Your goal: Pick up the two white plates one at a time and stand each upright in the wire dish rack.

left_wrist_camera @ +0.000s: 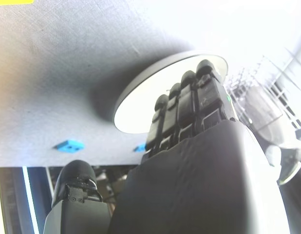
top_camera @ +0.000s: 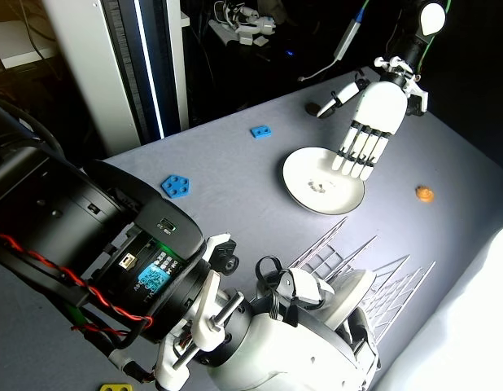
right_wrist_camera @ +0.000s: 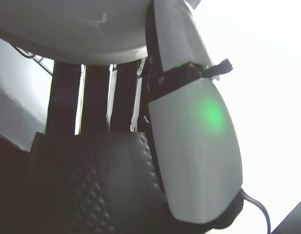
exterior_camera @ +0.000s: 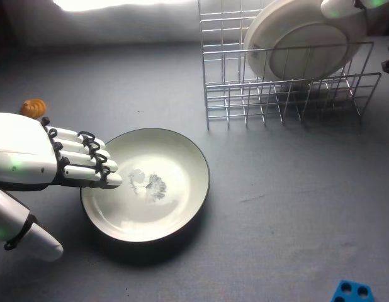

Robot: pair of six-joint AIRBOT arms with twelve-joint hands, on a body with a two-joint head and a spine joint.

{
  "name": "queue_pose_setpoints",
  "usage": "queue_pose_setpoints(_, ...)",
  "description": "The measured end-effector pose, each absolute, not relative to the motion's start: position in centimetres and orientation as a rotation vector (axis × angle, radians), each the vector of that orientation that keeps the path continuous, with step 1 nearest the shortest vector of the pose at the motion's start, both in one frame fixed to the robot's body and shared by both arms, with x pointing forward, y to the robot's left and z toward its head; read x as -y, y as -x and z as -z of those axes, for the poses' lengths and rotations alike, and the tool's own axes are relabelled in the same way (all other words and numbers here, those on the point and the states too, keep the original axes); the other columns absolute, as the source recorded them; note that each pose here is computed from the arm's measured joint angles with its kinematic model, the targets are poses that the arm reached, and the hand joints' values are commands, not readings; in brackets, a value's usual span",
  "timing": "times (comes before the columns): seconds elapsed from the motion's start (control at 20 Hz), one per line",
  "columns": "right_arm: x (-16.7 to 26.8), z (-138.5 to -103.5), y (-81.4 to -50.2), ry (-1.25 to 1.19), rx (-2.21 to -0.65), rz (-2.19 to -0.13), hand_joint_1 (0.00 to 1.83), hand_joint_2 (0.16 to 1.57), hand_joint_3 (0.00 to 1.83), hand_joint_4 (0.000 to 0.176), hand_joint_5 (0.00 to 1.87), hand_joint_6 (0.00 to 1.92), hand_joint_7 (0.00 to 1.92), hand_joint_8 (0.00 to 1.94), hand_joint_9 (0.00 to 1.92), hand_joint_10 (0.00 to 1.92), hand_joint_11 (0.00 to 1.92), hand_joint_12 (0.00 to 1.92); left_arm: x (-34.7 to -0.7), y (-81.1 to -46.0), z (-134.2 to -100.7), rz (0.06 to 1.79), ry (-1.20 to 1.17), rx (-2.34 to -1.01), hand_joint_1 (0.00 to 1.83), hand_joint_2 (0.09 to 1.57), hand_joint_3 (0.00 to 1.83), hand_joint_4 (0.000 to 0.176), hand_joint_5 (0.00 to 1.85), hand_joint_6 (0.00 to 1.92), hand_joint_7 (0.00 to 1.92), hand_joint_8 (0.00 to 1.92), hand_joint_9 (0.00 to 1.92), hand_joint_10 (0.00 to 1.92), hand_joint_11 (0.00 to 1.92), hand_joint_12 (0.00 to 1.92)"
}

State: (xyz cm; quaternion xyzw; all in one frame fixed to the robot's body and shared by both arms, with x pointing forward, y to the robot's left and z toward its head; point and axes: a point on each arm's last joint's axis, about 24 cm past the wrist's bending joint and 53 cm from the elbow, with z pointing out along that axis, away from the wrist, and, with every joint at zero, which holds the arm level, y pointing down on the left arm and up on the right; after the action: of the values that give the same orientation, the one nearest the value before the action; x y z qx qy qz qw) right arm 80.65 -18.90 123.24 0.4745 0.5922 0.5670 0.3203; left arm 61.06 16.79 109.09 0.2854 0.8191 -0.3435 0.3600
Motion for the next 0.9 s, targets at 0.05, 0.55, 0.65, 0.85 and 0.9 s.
queue_pose_setpoints(0.05,18.82,-123.22,-80.65,-1.247,-1.558,-1.491,1.37,1.12,0.0,0.0,0.95,1.05,1.02,0.87,0.84,1.21,0.76,1.04,-16.79,-61.06,-109.1,0.886,-0.735,-2.111,0.0,1.07,0.0,0.0,0.0,0.0,0.0,0.0,0.0,0.0,0.0,0.0)
queue_pose_setpoints(0.55,18.77,-123.28,-80.66,-1.246,-1.557,-1.493,1.37,1.12,0.0,0.0,0.95,1.06,1.01,0.89,0.83,1.23,0.75,1.08,-16.87,-60.95,-108.88,0.884,-0.737,-2.118,0.0,1.07,0.0,0.0,0.01,0.0,0.0,0.0,0.0,0.0,0.0,0.0)
queue_pose_setpoints(0.65,18.77,-123.28,-80.66,-1.246,-1.557,-1.493,1.37,1.12,0.0,0.0,0.96,1.03,1.01,0.87,0.84,1.22,0.76,1.07,-16.86,-60.95,-108.89,0.885,-0.736,-2.118,0.0,1.08,0.0,0.0,0.02,0.0,0.01,0.0,0.0,0.0,0.0,0.0)
queue_pose_setpoints(0.85,18.77,-123.28,-80.66,-1.246,-1.557,-1.493,1.37,1.12,0.0,0.0,0.95,1.05,1.01,0.89,0.84,1.22,0.76,1.09,-16.87,-60.95,-108.89,0.884,-0.736,-2.118,0.0,1.07,0.0,0.0,0.02,0.0,0.01,0.0,0.0,0.0,0.0,0.0)
queue_pose_setpoints(0.9,18.77,-123.28,-80.66,-1.246,-1.557,-1.493,1.36,1.15,0.0,0.0,0.83,1.2,0.94,1.01,0.81,1.31,0.69,1.13,-16.87,-60.95,-108.88,0.884,-0.736,-2.118,0.0,1.07,0.0,0.0,0.01,0.0,0.0,0.0,0.0,0.0,0.0,0.0)
